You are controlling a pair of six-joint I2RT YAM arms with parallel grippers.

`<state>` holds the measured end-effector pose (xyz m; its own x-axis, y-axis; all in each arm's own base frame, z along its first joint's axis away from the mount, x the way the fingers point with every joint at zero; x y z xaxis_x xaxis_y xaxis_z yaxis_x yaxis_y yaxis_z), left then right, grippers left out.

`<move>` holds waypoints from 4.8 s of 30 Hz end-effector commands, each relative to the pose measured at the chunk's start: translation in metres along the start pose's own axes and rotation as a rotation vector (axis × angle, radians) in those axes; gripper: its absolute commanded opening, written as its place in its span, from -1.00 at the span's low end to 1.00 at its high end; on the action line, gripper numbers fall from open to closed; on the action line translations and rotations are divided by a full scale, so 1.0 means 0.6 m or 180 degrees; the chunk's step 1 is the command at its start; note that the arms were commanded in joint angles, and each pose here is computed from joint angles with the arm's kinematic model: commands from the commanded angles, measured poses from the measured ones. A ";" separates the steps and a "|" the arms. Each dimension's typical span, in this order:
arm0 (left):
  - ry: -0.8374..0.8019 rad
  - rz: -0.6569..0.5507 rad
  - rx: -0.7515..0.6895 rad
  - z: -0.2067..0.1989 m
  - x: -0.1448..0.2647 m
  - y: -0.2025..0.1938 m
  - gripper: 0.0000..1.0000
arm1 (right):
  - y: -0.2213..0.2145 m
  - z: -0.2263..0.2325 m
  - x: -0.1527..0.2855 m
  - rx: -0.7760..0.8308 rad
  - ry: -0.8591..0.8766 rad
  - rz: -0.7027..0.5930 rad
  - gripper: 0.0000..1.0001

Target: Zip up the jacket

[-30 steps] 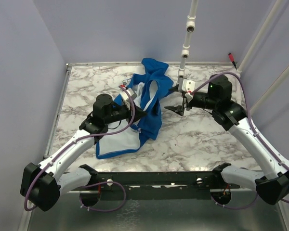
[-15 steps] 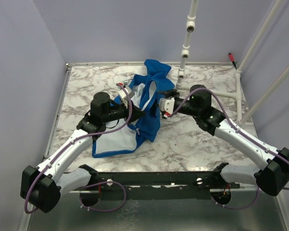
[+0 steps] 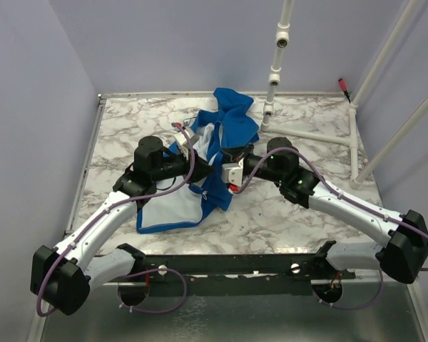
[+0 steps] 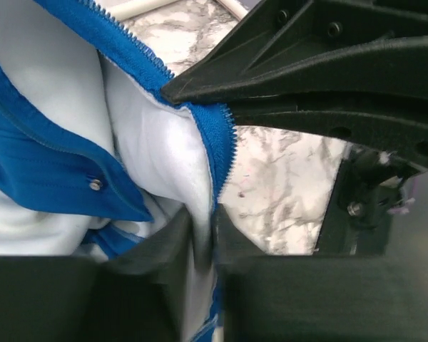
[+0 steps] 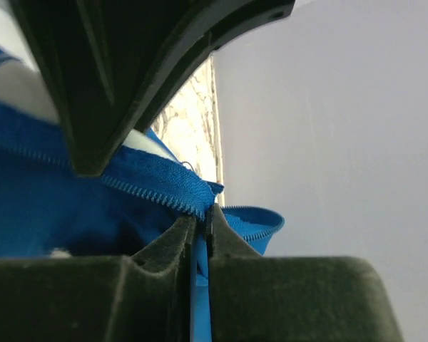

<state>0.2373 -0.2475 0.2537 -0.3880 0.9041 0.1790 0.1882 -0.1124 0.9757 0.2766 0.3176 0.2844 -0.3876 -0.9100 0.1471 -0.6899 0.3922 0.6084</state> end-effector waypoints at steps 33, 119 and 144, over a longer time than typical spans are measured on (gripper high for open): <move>0.1437 -0.0247 -0.0632 0.078 0.067 -0.005 0.77 | 0.005 0.037 -0.098 -0.3421 0.0549 0.2068 -0.99; 0.1101 0.0127 -0.0969 0.012 0.045 -0.020 -1.00 | 0.017 0.081 -0.005 -0.3435 0.0459 0.1323 -0.81; 0.0832 -0.0208 -0.1047 -0.017 0.038 0.050 -1.00 | 0.117 -0.011 0.054 -0.2432 0.1046 -0.0843 1.00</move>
<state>0.2297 -0.2295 0.2622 -0.6374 0.7504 0.1748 -0.0696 -0.2821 0.9569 0.2356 0.2911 0.3281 -0.2203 -0.9674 0.1249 -0.0479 0.1386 0.9892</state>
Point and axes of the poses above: each gripper's point midway between its finger pads, its own x axis back along the fingers, its own z axis along the line the jaws close on, y = z × x, the point moved 1 cm from there along x, back along the fingers, and after that the axes turned 11 degrees about -x, right-handed, at the moved point
